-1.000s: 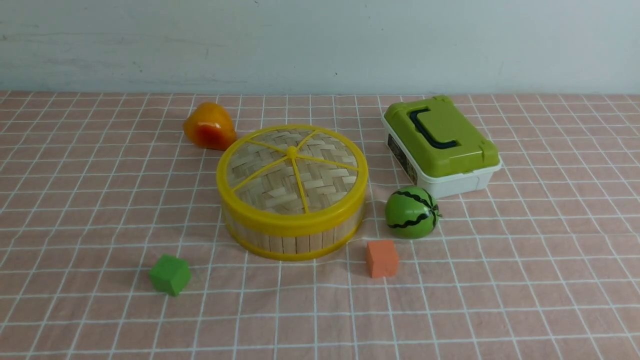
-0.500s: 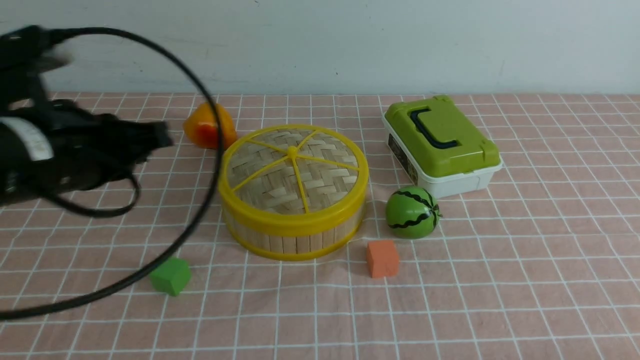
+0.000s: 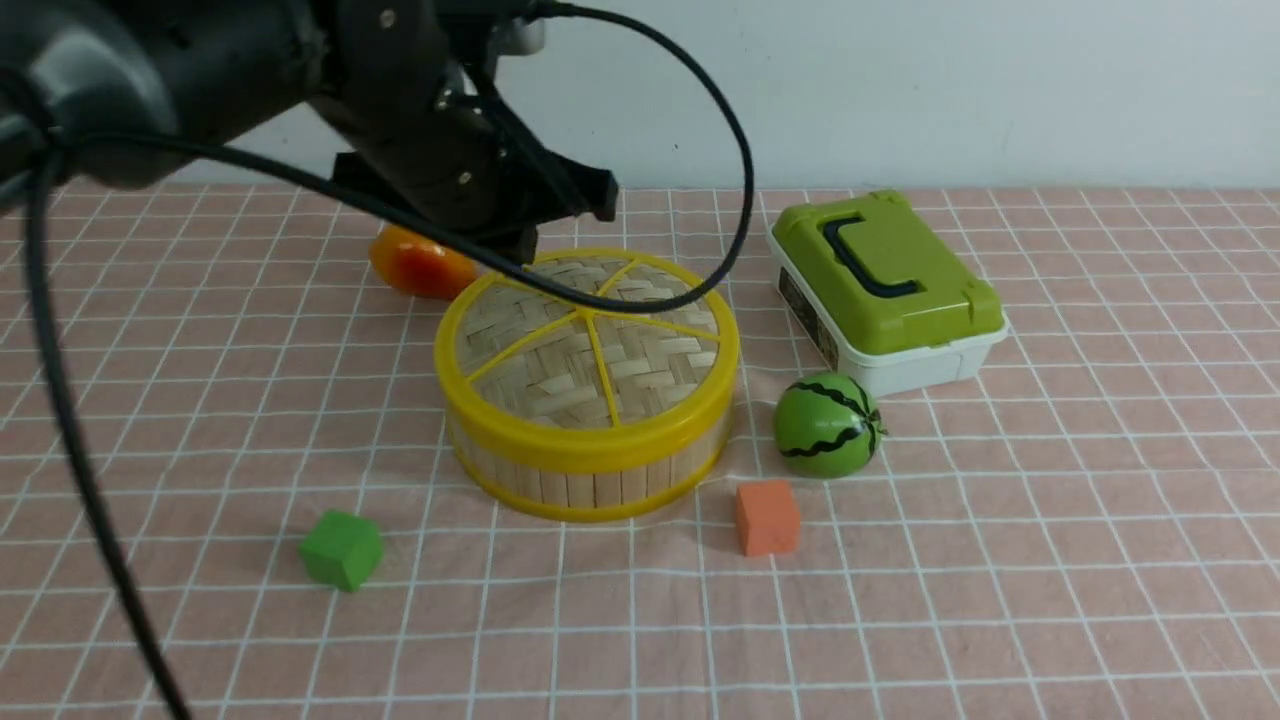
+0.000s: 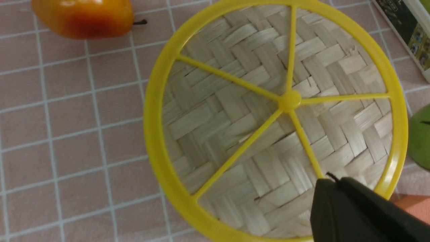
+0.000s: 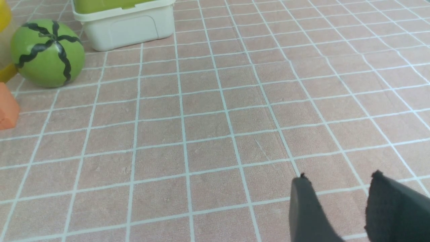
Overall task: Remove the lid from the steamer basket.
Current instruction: Use the left arm to lift the lid of the steamer
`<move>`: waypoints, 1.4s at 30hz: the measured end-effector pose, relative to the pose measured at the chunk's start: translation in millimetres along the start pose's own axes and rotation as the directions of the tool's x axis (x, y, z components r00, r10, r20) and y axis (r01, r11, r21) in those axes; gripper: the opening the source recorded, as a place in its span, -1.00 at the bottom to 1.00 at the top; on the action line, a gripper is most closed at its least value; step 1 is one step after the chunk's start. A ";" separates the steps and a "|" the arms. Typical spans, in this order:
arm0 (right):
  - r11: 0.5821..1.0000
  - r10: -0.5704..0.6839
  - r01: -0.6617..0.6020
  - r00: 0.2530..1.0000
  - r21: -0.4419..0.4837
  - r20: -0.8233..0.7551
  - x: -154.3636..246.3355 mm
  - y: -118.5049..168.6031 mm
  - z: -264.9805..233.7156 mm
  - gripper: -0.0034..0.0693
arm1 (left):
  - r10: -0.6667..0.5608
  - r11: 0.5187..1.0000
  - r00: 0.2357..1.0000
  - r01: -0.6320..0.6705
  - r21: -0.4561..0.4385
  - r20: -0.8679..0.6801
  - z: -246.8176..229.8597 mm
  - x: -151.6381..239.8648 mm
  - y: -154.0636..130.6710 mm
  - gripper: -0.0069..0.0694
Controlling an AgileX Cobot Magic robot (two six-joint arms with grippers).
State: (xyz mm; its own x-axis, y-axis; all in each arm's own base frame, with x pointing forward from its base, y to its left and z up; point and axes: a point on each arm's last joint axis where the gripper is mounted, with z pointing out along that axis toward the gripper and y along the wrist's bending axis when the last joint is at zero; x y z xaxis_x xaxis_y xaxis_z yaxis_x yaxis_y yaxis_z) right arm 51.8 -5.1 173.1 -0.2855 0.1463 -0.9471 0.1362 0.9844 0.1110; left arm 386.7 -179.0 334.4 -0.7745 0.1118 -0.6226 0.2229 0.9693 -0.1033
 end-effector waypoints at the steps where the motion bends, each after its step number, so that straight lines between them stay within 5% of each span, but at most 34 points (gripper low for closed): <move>1: 1.000 0.000 0.000 1.000 0.000 0.000 0.0 0.0 0.0 -0.24 | 0.019 1.000 1.000 -0.019 0.006 -0.018 7.0 -6.1 -2.8 -0.78; 5: 1.000 0.000 0.000 1.000 0.000 0.000 0.0 0.0 0.0 -0.24 | 0.062 0.998 0.994 -0.061 0.006 -0.092 26.5 -12.0 -6.5 -0.54; 10: 1.000 0.000 0.000 1.000 0.000 0.000 0.0 0.0 0.0 -0.24 | 0.070 0.998 0.989 -0.070 0.001 -0.127 54.0 -18.8 -9.8 0.11; 15: 1.000 0.000 0.000 1.000 0.000 0.000 0.0 0.0 0.0 -0.24 | 0.076 0.997 0.991 -0.076 0.005 -0.110 73.5 -18.3 -11.0 0.29; 28: 1.000 0.000 0.000 1.000 0.000 0.000 0.0 0.0 0.0 -0.24 | 0.082 0.997 0.992 -0.082 0.007 -0.094 101.2 -14.0 -11.4 -0.07; 35: 1.000 0.000 0.000 1.000 0.000 0.000 0.0 0.0 0.0 -0.24 | 0.101 0.994 0.990 -0.104 -0.022 -0.096 103.7 -13.6 -8.6 -0.57; 42: 1.000 0.000 0.000 1.000 0.000 0.000 0.0 0.0 0.0 -0.24 | 0.084 0.996 0.993 -0.086 -0.021 -0.077 95.6 -17.2 -9.0 -0.56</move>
State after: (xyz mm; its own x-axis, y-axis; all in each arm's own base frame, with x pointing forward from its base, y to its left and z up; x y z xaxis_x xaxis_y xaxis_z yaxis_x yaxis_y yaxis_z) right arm 51.8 -5.1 173.1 -0.2855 0.1463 -0.9471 0.1362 0.9844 0.1110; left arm 454.5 -210.6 271.9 -0.7965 0.2095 -0.5672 0.2763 0.9605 -0.0332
